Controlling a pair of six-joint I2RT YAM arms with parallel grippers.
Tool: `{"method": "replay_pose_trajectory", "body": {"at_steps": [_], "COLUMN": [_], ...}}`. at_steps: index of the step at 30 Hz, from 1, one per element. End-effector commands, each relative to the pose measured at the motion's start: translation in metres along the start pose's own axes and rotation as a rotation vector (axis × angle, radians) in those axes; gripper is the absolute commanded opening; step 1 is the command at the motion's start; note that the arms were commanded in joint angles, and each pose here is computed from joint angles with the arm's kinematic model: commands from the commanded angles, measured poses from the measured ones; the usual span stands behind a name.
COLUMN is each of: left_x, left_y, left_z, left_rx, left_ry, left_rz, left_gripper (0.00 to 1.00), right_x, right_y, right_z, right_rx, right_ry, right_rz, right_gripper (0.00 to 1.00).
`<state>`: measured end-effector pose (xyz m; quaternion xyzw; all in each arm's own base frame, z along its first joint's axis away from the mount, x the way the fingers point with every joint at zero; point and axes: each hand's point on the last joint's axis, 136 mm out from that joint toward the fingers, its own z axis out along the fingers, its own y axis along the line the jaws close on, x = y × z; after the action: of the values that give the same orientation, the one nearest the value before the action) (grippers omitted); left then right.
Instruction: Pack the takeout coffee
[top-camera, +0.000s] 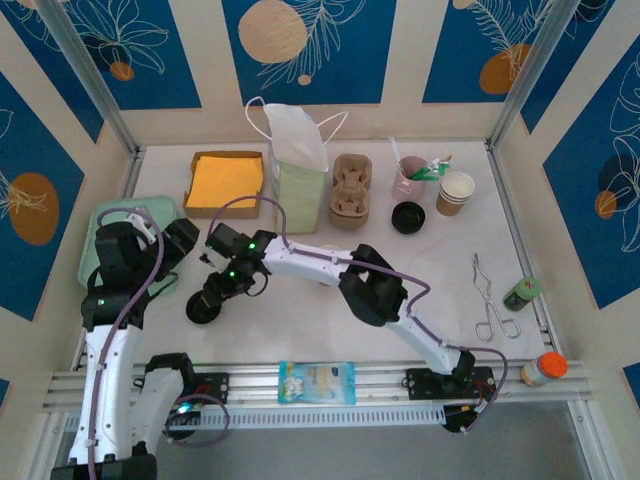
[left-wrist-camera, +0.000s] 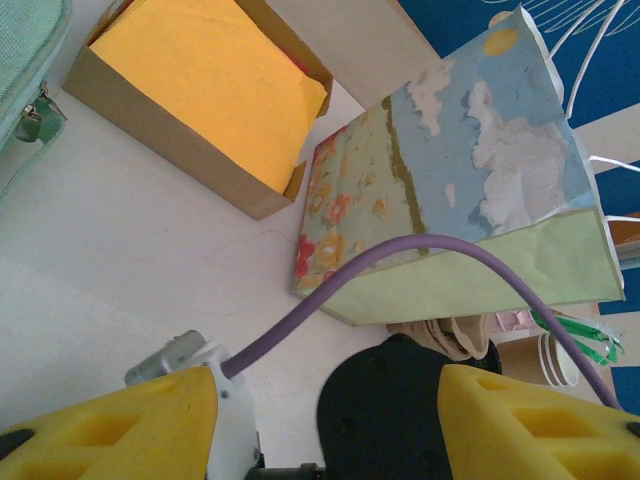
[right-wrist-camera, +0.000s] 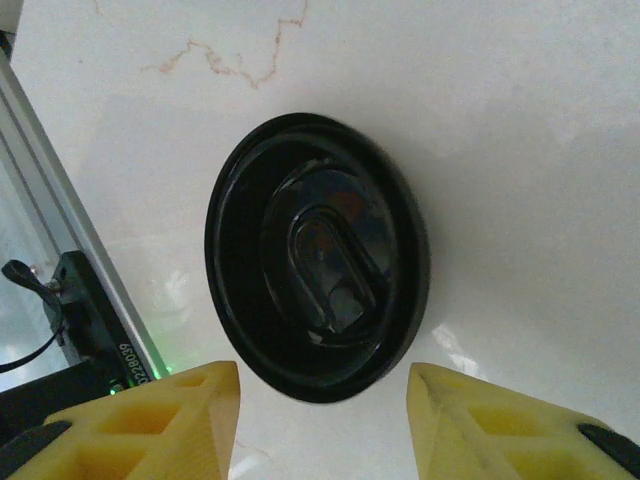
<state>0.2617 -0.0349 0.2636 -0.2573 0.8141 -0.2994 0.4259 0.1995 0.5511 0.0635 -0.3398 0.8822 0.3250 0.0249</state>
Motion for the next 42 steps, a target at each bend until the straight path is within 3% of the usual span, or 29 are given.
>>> {"method": "replay_pose_trajectory", "body": {"at_steps": [1,10,12,18,24,28,33,38,42], "left_x": [-0.003,0.0,0.0,0.002,-0.001,0.001,0.004,0.007,0.014], "left_y": [-0.005,-0.004,-0.004,-0.009,-0.029,-0.048,-0.076,-0.112,-0.145], "left_z": [-0.009,-0.009,-0.008,-0.009,-0.014,-0.019,-0.02,-0.009,-0.002], "left_rx": [0.009,0.011,0.016,0.036,0.111,0.197,0.359,0.631,0.778], "left_ry": [-0.009,-0.001,0.001,0.011,0.027,0.058,0.105,0.206,0.319], "left_rz": [0.014,0.016,0.016,0.028,0.056,0.054,-0.024,-0.252,-0.413], "left_gripper": [0.6,0.6,0.6,0.59,0.59,0.59,0.6,0.62,0.75], "right_x": [0.007,0.009,0.009,0.01,-0.002,-0.015,-0.029,-0.032,-0.012], "right_y": [-0.003,-0.015,-0.014,-0.013,-0.01,-0.021,-0.037,-0.029,0.003], "right_z": [0.011,0.029,0.031,0.024,-0.032,-0.109,-0.233,-0.348,-0.415], "right_rx": [0.015,0.062,0.06,0.072,0.143,0.321,0.622,0.879,0.968], "right_ry": [0.044,0.069,0.071,0.066,-0.046,-0.222,-0.555,-0.969,-1.335], "right_rz": [0.032,0.051,0.051,0.056,0.023,-0.039,-0.148,-0.303,-0.504], "right_gripper": [0.47,0.45,0.39,0.08,0.01,0.0,0.0,0.0,0.0]}}
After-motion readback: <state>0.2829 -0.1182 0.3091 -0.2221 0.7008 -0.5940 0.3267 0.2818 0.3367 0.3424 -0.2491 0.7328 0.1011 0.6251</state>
